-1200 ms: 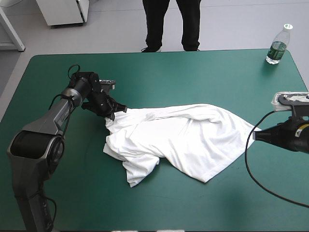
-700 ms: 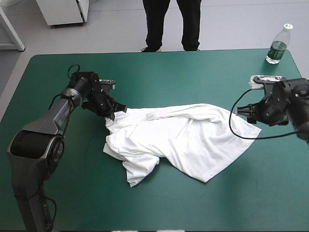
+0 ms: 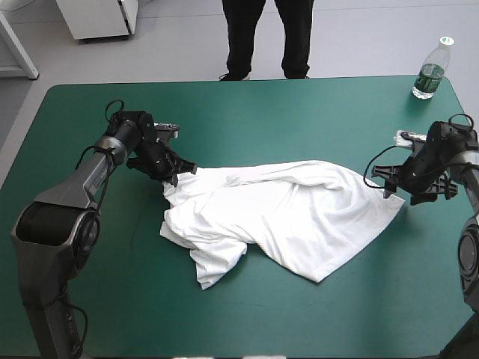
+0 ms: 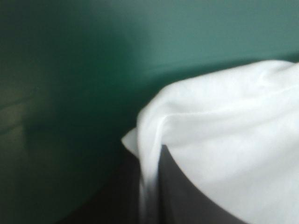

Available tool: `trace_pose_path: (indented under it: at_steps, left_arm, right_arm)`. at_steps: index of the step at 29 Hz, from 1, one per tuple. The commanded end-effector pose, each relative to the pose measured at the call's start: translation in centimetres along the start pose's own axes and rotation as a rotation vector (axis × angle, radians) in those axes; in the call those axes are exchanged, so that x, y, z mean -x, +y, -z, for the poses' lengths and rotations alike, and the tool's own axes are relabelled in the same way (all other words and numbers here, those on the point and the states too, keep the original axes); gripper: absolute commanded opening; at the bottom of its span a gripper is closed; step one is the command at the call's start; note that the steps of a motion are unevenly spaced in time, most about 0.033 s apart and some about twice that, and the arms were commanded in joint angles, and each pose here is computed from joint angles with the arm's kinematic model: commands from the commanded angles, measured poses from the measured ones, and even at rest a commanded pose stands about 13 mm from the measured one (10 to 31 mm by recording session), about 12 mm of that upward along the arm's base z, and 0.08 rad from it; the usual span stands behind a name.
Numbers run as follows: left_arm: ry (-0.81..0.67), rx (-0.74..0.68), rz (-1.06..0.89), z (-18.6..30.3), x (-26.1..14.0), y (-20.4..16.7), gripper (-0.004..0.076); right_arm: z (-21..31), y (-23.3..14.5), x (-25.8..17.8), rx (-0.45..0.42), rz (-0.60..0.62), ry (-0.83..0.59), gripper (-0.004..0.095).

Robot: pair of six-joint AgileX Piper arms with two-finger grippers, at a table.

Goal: Fold the cloth

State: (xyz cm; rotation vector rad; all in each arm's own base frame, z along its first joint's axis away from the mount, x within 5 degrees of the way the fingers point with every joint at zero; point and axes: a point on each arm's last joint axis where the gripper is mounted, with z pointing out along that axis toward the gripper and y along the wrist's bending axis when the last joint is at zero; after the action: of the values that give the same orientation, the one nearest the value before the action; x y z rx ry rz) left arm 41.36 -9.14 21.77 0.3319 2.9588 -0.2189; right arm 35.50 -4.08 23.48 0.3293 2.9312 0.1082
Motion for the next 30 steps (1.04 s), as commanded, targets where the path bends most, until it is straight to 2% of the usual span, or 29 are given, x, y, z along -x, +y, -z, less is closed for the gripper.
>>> trace_pose_path:
  at_steps: [1, 7, 12, 14, 17, 23, 26, 30]
  left_arm:
    - [-0.061, 0.033, -0.016, 1.5, 0.3, 0.2, -0.0022]
    - [-0.063, 0.034, -0.016, 1.5, 0.4, 0.2, -0.0022]
    - [-0.072, 0.034, -0.018, 1.5, 0.5, 0.2, -0.0022]
    - [-0.072, 0.034, -0.018, 1.5, 0.5, 0.2, -0.0022]
    - [-0.071, 0.034, -0.02, 1.5, 0.4, 0.2, -0.0022]
    - [-0.077, 0.039, -0.047, 2.1, 0.4, 0.1, -0.0022]
    - [-0.13, 0.042, -0.073, 4.2, 0.6, -0.2, -0.0022]
    - [-0.24, 0.048, -0.101, 9.2, 0.8, -0.9, -0.0022]
  right_arm:
    - [1.2, -0.2, 0.7, -0.004, 0.024, -0.06, 0.053]
    - [-0.7, 0.3, 0.8, -0.003, 0.066, -0.001, 0.0432]
    - [-3.2, 2.5, 0.2, -0.009, 0.135, 0.1, 0.0363]
    - [-4.2, 3.8, -0.2, -0.026, 0.174, 0.134, 0.0252]
    - [-5.0, 5.5, -0.8, -0.062, 0.235, 0.157, -0.0017]
    - [-3.4, 5.9, -1.2, -0.096, 0.244, 0.14, -0.0015]
    - [-0.4, 5.5, -1.3, -0.13, 0.249, 0.061, -0.0015]
    - [5.0, 5.4, -2.2, -0.109, 0.241, -0.086, -0.0017]
